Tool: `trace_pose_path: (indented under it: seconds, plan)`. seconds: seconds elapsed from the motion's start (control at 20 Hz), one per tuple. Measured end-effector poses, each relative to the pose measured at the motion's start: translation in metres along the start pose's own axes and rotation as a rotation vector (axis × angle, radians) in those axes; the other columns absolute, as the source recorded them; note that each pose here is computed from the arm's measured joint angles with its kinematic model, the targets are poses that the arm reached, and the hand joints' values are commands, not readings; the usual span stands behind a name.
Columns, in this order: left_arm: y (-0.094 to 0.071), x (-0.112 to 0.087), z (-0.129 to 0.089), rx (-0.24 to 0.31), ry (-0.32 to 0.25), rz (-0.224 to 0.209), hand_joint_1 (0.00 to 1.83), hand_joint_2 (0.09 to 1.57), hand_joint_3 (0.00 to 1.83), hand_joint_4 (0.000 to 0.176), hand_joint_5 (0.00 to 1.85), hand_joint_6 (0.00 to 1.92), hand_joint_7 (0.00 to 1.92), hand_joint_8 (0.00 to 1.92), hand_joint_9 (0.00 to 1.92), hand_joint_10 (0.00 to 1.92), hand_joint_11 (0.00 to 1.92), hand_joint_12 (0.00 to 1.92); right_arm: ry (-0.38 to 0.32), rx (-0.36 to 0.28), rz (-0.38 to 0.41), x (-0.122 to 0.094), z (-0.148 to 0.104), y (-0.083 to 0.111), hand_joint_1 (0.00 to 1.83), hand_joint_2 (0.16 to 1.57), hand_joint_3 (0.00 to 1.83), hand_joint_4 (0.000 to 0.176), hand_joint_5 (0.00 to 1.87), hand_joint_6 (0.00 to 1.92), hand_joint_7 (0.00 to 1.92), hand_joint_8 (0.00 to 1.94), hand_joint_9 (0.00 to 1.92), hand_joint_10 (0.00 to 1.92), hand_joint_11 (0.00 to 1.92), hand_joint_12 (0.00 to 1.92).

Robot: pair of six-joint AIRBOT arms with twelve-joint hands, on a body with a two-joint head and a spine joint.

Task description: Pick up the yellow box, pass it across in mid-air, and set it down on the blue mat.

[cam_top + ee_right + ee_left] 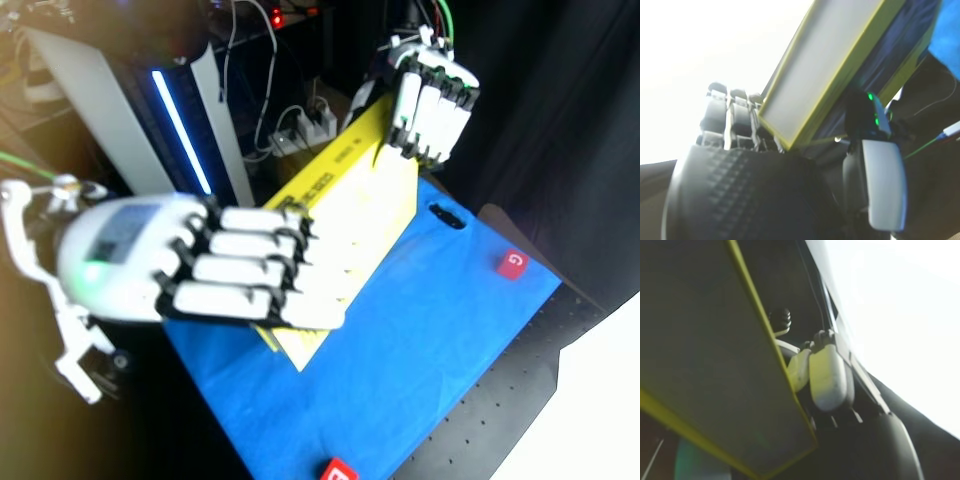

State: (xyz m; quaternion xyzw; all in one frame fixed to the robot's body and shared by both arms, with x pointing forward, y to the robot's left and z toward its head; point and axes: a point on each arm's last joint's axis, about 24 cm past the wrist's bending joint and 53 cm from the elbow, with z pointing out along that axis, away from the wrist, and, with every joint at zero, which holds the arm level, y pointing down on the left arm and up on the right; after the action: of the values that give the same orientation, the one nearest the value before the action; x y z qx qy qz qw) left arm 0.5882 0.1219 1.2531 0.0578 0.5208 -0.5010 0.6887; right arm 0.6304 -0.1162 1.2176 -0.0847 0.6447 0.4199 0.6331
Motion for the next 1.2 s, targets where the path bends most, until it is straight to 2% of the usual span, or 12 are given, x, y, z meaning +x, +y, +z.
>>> trace_pose_path:
  seconds: [0.05,0.1,0.15,0.2,0.25,0.3,0.4,0.95,1.0,1.05,1.1,1.2]
  plan:
    - [-0.002,0.0,0.001,0.008,0.002,0.007,1.19,1.19,0.0,0.0,1.08,1.92,1.33,1.92,1.37,1.92,1.47,1.92,0.005,0.0,-0.003,0.001,0.001,0.0,0.53,1.23,0.02,0.005,0.17,0.18,0.31,0.06,0.23,0.28,0.0,0.8]
    - [-0.004,0.0,0.001,0.017,0.0,0.016,1.21,1.18,0.0,0.0,1.08,1.92,1.33,1.92,1.37,1.92,1.47,1.92,0.001,-0.002,-0.003,0.0,0.003,0.0,0.69,1.27,0.02,0.0,0.2,0.94,0.41,0.72,0.3,1.07,0.02,1.59]
    - [-0.004,-0.001,0.001,0.018,0.0,0.019,1.14,1.2,0.0,0.0,1.07,1.92,1.33,1.92,1.37,1.92,1.47,1.92,0.0,-0.003,-0.007,-0.001,0.004,-0.001,0.99,1.33,0.04,0.0,0.43,1.51,0.6,1.49,0.65,1.75,0.63,1.86]
    - [-0.008,0.0,0.001,0.032,0.003,0.039,1.2,1.19,0.0,0.0,1.08,1.92,1.33,1.92,1.37,1.92,1.47,1.92,-0.001,-0.005,0.007,-0.001,0.004,0.0,1.22,1.25,0.0,0.0,0.77,1.84,0.99,1.85,1.12,1.89,1.2,1.91]
    - [-0.009,0.001,0.001,0.039,0.007,0.048,1.18,1.18,0.0,0.0,1.07,1.92,1.33,1.92,1.37,1.92,1.47,1.92,0.001,-0.005,0.014,0.0,0.004,0.0,1.36,1.2,0.0,0.0,1.04,1.9,1.27,1.92,1.38,1.91,1.49,1.92]
    - [-0.013,0.003,0.001,0.053,0.014,0.057,1.13,1.2,0.0,0.0,1.07,1.92,1.33,1.92,1.37,1.92,1.47,1.92,0.023,-0.015,-0.014,0.004,0.004,0.001,1.4,1.17,0.0,0.0,1.14,1.92,1.35,1.94,1.4,1.92,1.43,1.92]
    - [-0.015,0.005,0.0,0.066,0.025,0.072,1.18,1.18,0.0,0.0,1.07,1.92,1.33,1.92,1.37,1.92,1.47,1.92,0.044,-0.007,-0.014,0.009,0.007,0.0,1.46,1.2,0.0,0.0,1.18,1.92,1.4,1.94,1.5,1.92,1.6,1.92]
    - [-0.005,-0.009,-0.003,0.019,-0.017,0.048,1.19,1.19,0.0,0.0,1.07,1.92,1.33,1.92,1.37,1.92,1.47,1.92,0.016,-0.039,-0.06,-0.013,0.008,0.01,1.46,1.21,0.0,0.0,1.21,1.92,1.42,1.94,1.54,1.92,1.62,1.92]
    - [-0.003,-0.011,-0.005,0.003,-0.022,0.044,0.54,1.16,0.0,0.022,0.21,0.49,0.27,0.38,0.27,0.38,0.29,0.93,0.014,-0.045,-0.062,-0.014,0.008,0.013,1.44,1.21,0.0,0.0,1.23,1.92,1.42,1.94,1.53,1.92,1.61,1.92]
    - [0.0,-0.011,-0.007,-0.008,-0.014,0.065,0.37,1.14,0.0,0.053,0.04,0.1,0.05,0.08,0.05,0.08,0.06,0.24,0.011,-0.047,-0.069,-0.017,0.005,0.014,1.41,1.21,0.0,0.0,1.26,1.92,1.44,1.94,1.54,1.92,1.61,1.92]
    - [0.012,-0.018,-0.01,-0.06,-0.03,0.056,0.35,1.12,0.0,0.066,0.01,0.02,0.01,0.01,0.01,0.01,0.01,0.05,0.007,-0.037,-0.097,-0.022,0.002,0.01,1.42,1.21,0.0,0.0,1.24,1.92,1.44,1.94,1.56,1.92,1.63,1.92]
    - [0.034,-0.045,-0.021,-0.149,-0.094,0.086,0.33,1.11,0.0,0.061,0.0,0.0,0.0,0.0,0.0,0.0,0.0,0.0,-0.028,0.047,-0.094,-0.046,-0.009,-0.014,1.53,1.21,0.0,0.0,1.17,1.92,1.4,1.94,1.53,1.92,1.63,1.92]
